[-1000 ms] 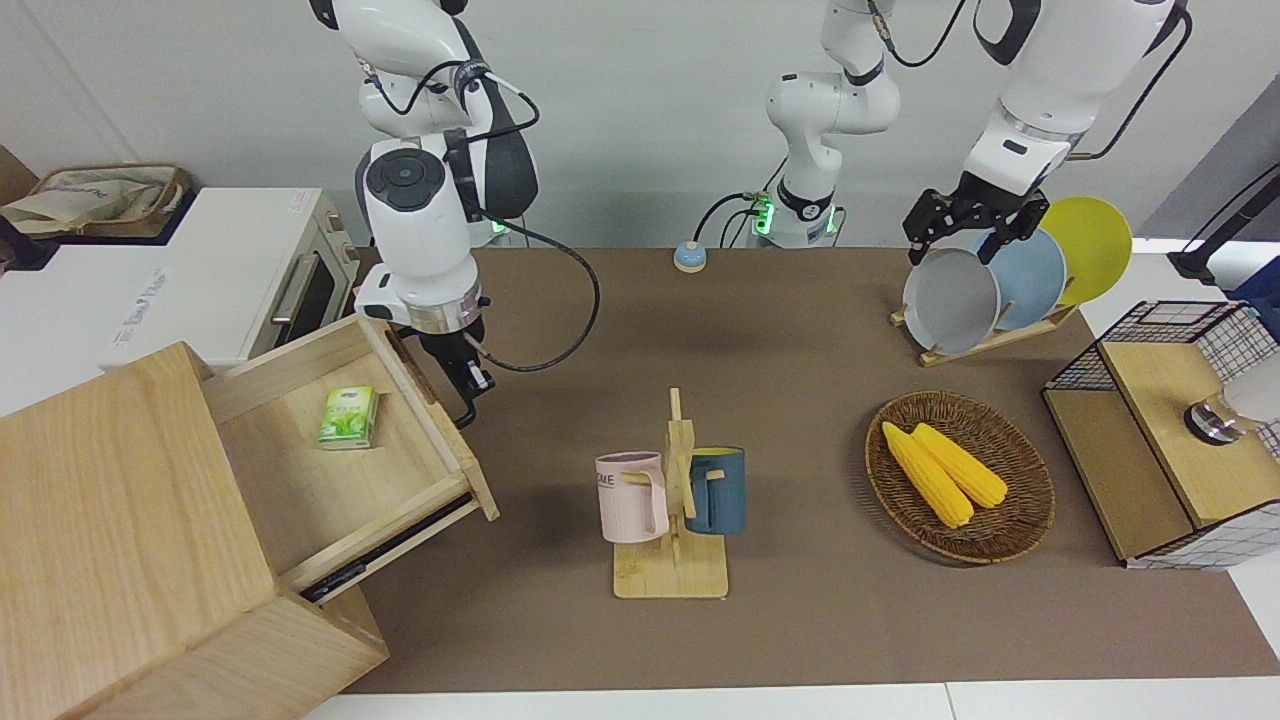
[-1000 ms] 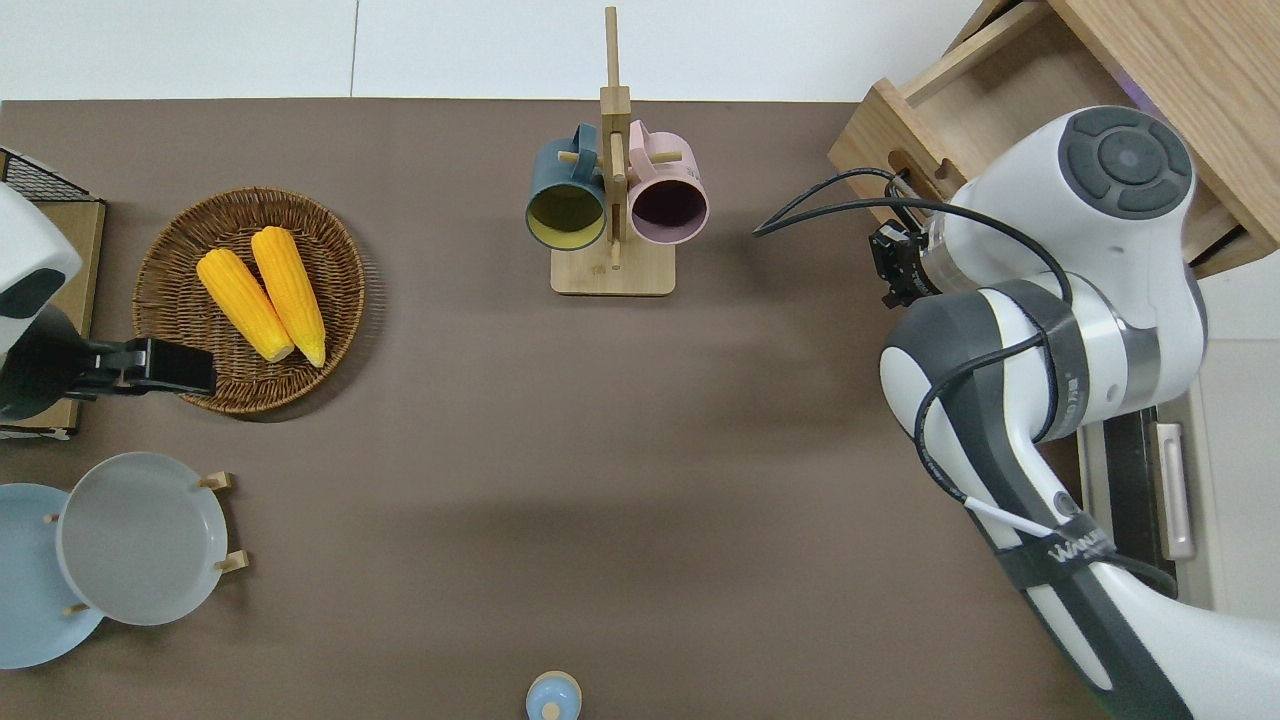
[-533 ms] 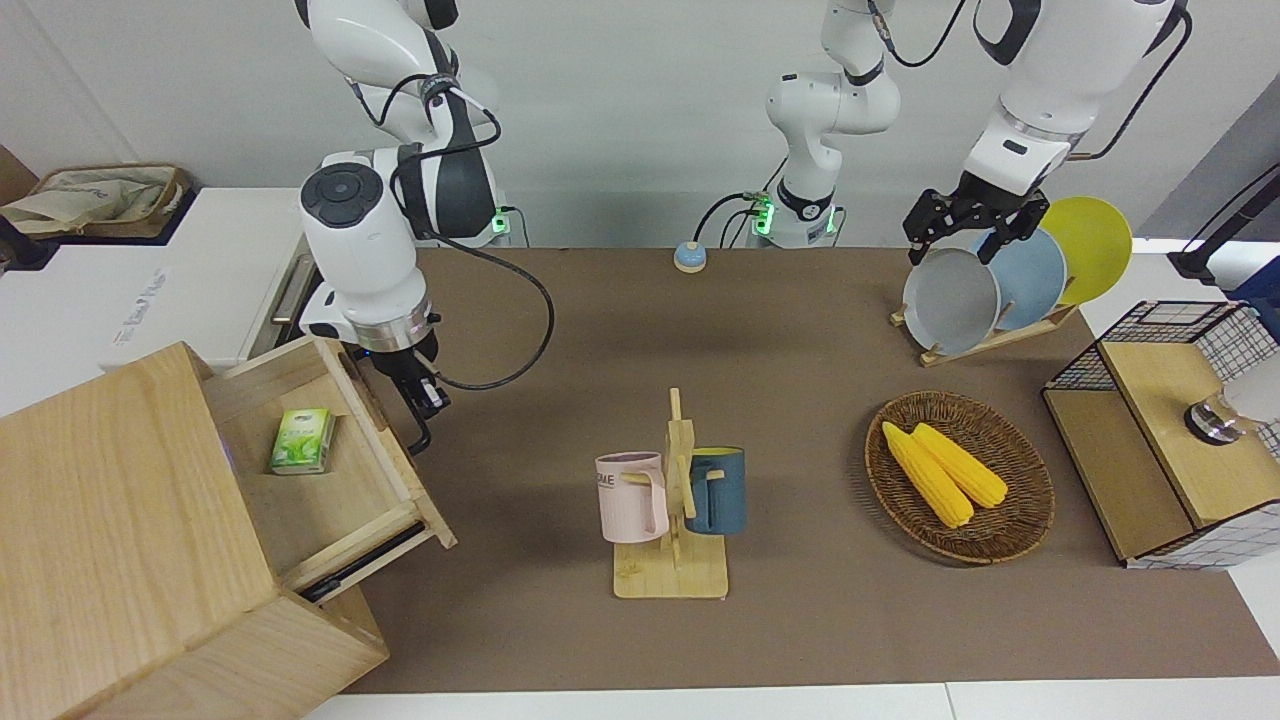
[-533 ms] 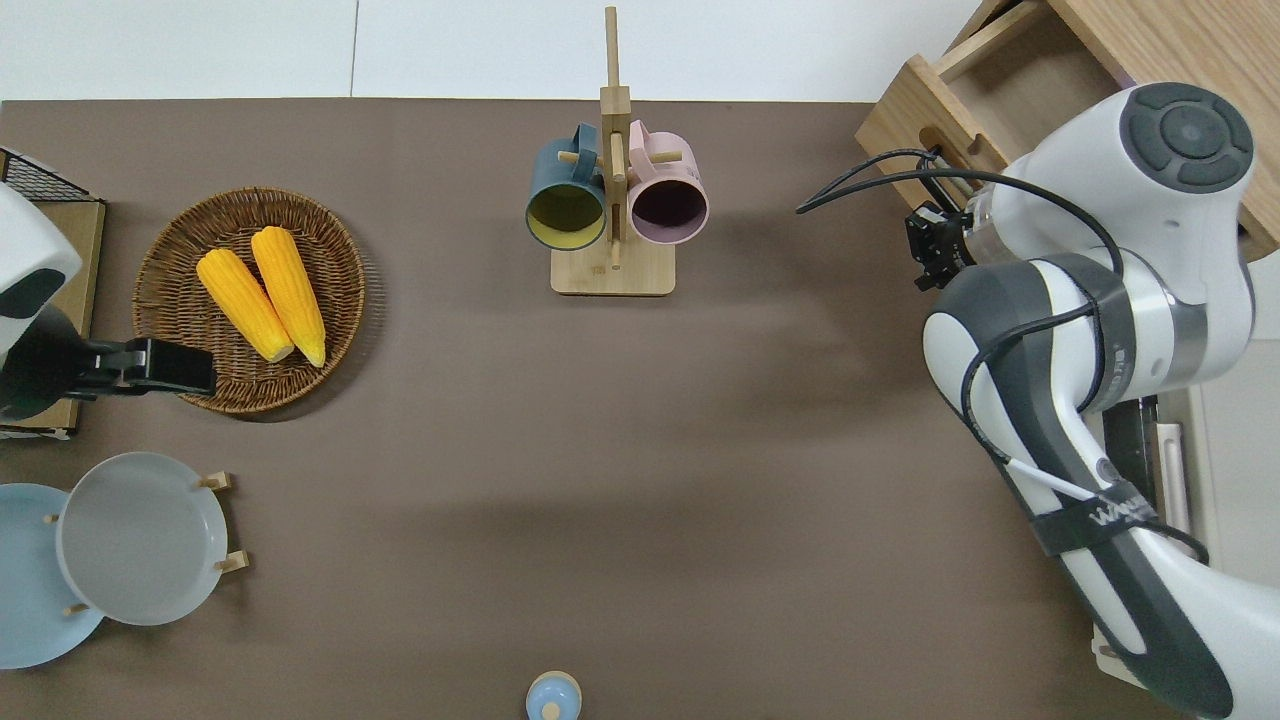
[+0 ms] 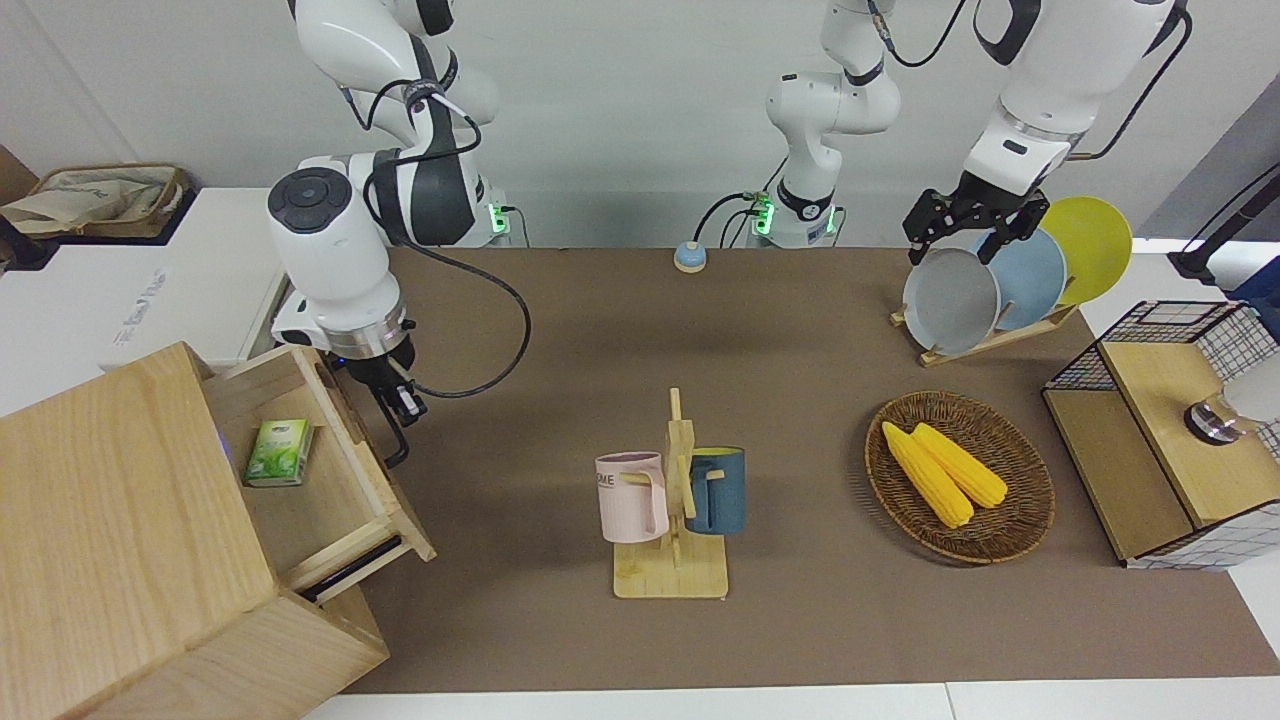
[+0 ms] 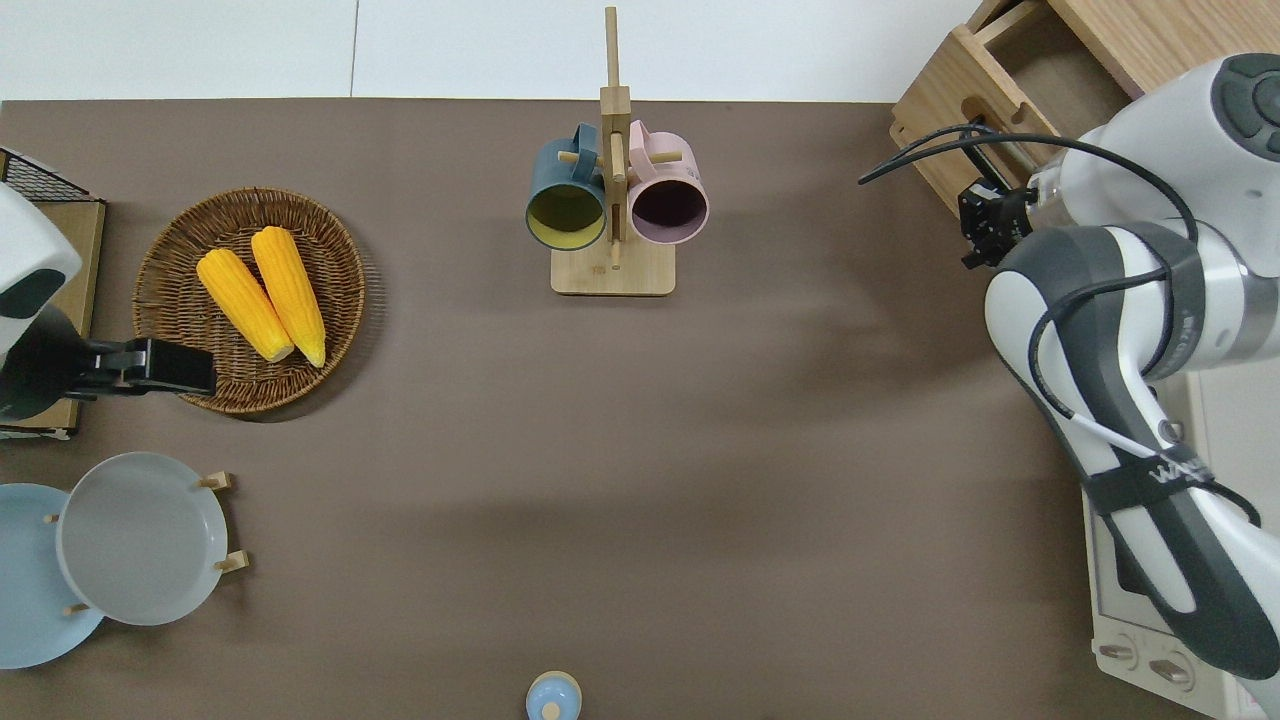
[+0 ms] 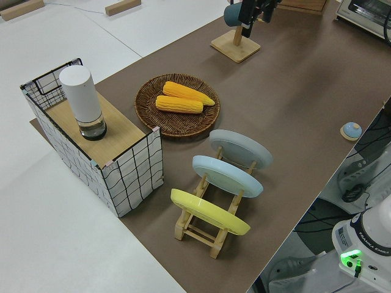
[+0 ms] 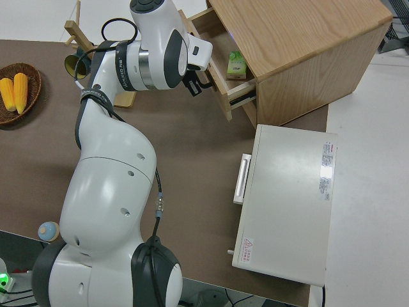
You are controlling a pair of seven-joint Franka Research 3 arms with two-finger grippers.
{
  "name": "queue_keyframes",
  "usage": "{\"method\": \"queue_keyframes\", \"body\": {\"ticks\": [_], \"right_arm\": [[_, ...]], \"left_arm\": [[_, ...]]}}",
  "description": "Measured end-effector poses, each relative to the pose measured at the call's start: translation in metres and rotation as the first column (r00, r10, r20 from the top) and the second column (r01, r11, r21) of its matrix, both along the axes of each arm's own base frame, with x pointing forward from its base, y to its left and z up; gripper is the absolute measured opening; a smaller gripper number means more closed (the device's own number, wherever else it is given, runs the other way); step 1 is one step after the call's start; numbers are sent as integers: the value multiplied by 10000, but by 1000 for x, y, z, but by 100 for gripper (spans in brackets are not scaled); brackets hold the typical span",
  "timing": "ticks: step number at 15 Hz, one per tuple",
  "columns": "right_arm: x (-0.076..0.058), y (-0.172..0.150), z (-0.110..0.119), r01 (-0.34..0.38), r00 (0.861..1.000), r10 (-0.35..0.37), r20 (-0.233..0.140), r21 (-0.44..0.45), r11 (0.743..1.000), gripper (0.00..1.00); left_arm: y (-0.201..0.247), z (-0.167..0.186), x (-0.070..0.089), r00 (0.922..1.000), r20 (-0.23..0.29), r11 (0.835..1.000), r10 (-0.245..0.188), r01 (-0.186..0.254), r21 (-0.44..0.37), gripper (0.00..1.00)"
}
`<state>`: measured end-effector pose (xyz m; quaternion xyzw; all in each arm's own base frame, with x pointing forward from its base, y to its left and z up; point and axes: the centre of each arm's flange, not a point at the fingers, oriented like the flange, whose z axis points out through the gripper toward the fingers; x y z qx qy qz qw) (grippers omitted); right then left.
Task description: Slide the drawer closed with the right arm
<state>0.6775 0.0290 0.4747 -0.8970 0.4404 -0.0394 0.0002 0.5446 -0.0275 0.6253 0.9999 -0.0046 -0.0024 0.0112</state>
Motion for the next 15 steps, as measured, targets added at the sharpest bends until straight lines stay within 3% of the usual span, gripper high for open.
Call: {"method": "queue_keyframes", "body": {"ticks": [9, 15], "right_arm": [[13, -54, -1, -84, 9994, 86, 349, -52, 10000, 1], [22, -72, -1, -114, 9987, 117, 500, -60, 9999, 1]], "left_arm": [[0, 0, 0, 10000, 0, 10000, 0, 0, 0, 100], [0, 0, 0, 10000, 0, 10000, 0, 0, 0, 100]]}}
